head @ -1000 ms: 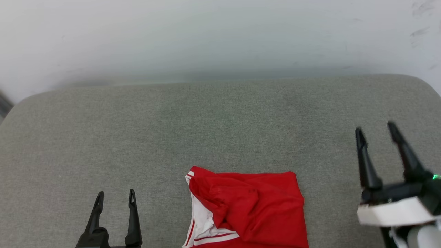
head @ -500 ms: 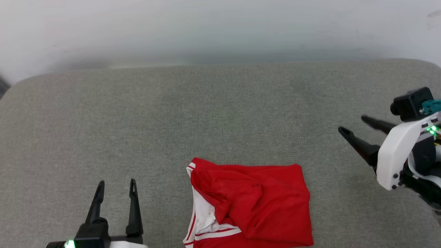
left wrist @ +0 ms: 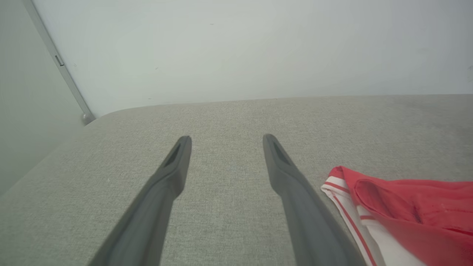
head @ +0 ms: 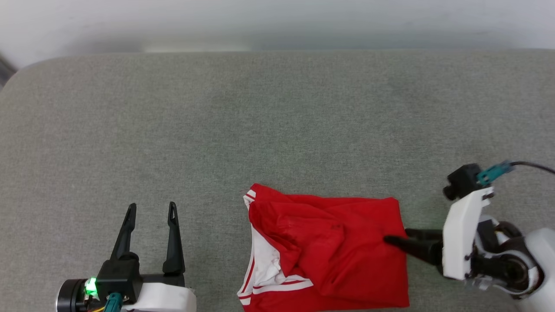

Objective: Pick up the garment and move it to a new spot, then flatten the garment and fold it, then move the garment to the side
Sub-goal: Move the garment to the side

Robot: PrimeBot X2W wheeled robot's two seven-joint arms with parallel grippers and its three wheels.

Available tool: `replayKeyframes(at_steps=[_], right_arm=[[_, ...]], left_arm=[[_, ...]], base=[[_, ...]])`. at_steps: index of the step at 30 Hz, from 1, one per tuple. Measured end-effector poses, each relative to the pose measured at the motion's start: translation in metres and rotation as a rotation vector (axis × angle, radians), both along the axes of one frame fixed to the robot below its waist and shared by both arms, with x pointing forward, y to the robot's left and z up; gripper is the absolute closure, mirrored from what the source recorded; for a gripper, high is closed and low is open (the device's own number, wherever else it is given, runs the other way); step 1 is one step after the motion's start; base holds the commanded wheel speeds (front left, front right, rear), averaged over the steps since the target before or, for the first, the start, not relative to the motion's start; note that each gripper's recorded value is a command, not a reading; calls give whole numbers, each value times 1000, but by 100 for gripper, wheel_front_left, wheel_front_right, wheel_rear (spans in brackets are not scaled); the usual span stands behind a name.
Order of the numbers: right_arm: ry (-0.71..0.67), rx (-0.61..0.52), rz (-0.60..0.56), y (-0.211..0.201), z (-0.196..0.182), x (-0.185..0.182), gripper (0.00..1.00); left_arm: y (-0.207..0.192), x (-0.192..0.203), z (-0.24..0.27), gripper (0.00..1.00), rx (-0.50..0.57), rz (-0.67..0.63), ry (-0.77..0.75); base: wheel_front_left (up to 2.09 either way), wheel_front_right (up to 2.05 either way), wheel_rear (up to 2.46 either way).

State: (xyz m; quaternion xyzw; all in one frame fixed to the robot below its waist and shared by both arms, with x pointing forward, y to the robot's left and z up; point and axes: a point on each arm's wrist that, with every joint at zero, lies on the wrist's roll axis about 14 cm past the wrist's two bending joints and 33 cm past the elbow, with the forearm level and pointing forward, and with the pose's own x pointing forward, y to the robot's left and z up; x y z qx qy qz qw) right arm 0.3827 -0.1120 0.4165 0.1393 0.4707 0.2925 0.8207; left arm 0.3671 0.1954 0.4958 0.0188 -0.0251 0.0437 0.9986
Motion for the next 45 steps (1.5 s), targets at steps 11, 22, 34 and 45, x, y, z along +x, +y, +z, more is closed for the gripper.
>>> replayKeyframes(at_steps=[11, 22, 34, 45], right_arm=[[156, -30, 143, 41, -57, -28, 0], [-7, -32, 164, 52, -38, -17, 100], [-437, -190, 214, 7, 69, 18, 100], [-499, -460, 61, -108, 94, 16, 100]], left_arm=[[9, 7, -10, 0, 4, 26, 29], [11, -2, -4, 0, -4, 39, 13], [-14, -1, 7, 0, -30, -25, -23], [-72, 45, 5, 0, -48, -199, -42]], base=[[0, 0, 0], [0, 0, 0], [0, 0, 0], [0, 0, 0]])
